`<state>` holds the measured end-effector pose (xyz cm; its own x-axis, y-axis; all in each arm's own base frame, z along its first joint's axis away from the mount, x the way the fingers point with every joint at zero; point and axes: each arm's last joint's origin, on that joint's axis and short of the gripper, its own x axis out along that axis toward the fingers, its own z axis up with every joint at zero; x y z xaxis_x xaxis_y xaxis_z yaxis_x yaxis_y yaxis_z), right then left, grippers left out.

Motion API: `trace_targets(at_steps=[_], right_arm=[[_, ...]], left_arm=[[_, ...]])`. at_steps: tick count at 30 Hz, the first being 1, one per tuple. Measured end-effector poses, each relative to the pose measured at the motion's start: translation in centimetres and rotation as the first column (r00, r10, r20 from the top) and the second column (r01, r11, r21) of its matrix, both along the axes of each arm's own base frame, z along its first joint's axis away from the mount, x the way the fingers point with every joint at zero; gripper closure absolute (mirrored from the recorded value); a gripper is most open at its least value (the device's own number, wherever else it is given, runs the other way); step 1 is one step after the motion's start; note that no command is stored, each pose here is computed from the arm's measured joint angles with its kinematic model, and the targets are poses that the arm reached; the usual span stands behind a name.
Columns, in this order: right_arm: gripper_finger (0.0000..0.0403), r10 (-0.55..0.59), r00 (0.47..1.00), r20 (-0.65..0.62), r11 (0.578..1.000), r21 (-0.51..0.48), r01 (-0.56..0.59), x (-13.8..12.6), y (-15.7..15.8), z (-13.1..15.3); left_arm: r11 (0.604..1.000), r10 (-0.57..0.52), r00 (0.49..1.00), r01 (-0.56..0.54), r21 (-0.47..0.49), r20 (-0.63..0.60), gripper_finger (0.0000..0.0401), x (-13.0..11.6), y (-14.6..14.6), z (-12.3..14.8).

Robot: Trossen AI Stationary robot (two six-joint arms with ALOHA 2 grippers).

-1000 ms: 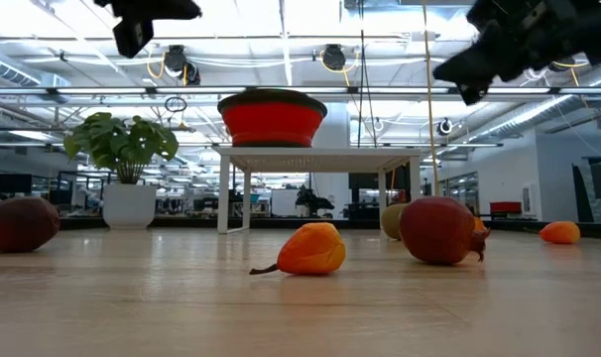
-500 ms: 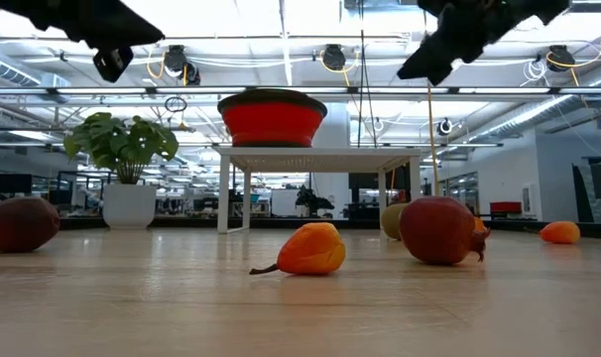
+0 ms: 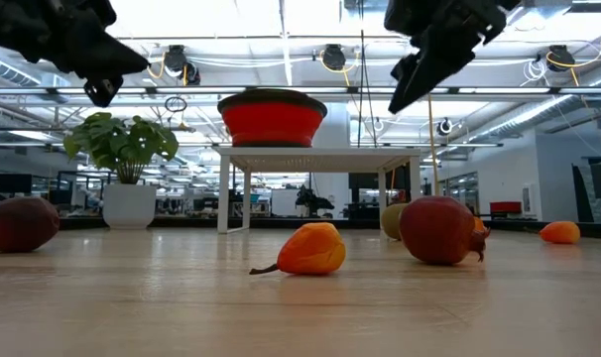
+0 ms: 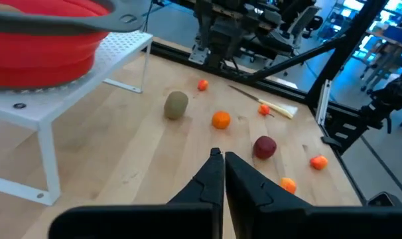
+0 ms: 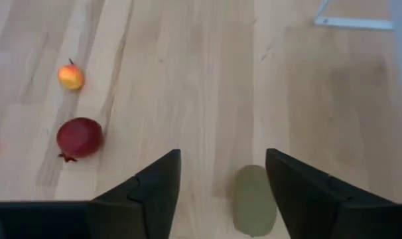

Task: Pick & Place Fruit
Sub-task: Put the kiwi into the red strainer bowl

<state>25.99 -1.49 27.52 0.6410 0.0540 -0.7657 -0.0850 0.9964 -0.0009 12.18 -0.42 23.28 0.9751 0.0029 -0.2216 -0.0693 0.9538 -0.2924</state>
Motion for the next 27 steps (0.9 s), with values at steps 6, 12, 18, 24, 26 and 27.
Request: trace_targets(at_steps=[6, 12, 18, 24, 26, 27], right_arm=[[0.0148, -0.05, 0.991, -0.127, 0.999, -0.02, 0.048, 1.1, -0.1, -2.4], [0.0119, -0.079, 0.965, -0.249, 0.997, -0.03, 0.074, 1.5, -0.2, -4.3], [0.0111, -0.061, 0.962, -0.265, 0.998, -0.04, 0.052, 1.8, -0.2, -4.8], [0.0118, -0.045, 0.97, -0.238, 0.998, -0.05, 0.034, 1.9, -0.2, -4.5], [0.0118, -0.048, 0.969, -0.241, 0.998, -0.048, 0.038, 2.0, -0.2, -4.6], [0.0117, -0.054, 0.967, -0.247, 0.998, -0.045, 0.045, 1.9, -0.2, -4.8]], left_arm=[[1.0, 0.021, 1.0, -0.021, 0.011, 0.015, 0.0399, -0.4, 0.3, -0.4], [0.999, 0.028, 0.999, -0.028, 0.017, 0.016, 0.0384, -0.4, 0.4, -0.4], [0.999, 0.029, 0.999, -0.029, 0.016, 0.016, 0.0393, -0.4, 0.4, -0.4], [0.999, 0.03, 0.999, -0.03, 0.014, 0.016, 0.039, -0.4, 0.4, -0.4], [0.999, 0.03, 0.999, -0.031, 0.014, 0.016, 0.0384, -0.4, 0.4, -0.4], [0.999, 0.03, 0.999, -0.031, 0.014, 0.016, 0.0381, -0.4, 0.4, -0.4]])
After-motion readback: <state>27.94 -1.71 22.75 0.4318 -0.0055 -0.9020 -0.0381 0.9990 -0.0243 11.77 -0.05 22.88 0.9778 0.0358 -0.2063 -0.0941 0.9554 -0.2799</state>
